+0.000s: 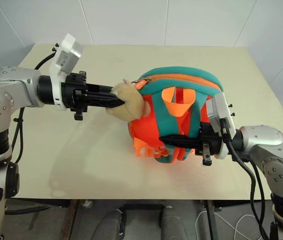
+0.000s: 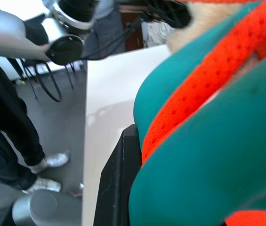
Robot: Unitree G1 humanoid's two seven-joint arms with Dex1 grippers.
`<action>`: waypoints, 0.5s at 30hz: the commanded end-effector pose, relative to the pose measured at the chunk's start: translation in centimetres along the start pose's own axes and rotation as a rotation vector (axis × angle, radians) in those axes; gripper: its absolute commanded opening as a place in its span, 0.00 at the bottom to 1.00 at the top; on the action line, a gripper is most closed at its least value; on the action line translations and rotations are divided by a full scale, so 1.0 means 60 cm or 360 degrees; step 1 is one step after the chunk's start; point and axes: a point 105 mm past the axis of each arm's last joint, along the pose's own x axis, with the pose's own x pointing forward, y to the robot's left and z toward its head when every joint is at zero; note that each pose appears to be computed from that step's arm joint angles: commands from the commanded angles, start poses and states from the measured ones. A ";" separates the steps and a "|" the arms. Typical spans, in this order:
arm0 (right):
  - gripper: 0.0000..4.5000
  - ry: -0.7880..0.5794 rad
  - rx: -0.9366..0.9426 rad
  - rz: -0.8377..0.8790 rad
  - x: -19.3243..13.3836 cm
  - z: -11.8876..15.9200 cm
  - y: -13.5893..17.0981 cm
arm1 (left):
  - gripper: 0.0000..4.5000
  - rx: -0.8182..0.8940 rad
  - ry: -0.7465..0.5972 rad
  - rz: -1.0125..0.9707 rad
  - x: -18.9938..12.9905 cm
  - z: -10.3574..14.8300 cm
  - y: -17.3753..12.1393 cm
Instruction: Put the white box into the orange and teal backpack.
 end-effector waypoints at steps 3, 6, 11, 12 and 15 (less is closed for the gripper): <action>0.00 -0.0104 -0.0101 0.0030 0.004 0.022 0.021 | 0.14 0.0062 0.0032 0.0177 -0.040 0.013 0.040; 0.00 -0.0104 -0.0105 0.0023 0.003 0.023 0.022 | 0.14 0.0026 0.0082 0.0202 -0.051 0.000 0.058; 0.00 -0.0087 -0.0120 0.0012 0.000 0.024 0.020 | 0.14 -0.0034 0.0200 0.0184 -0.058 -0.035 0.078; 0.00 -0.0086 -0.0120 0.0012 0.000 0.024 0.020 | 0.14 -0.0044 0.0215 0.0172 -0.058 -0.040 0.080; 0.00 -0.0078 -0.0121 0.0009 0.000 0.024 0.018 | 0.14 -0.0096 0.0266 0.0123 -0.053 -0.063 0.082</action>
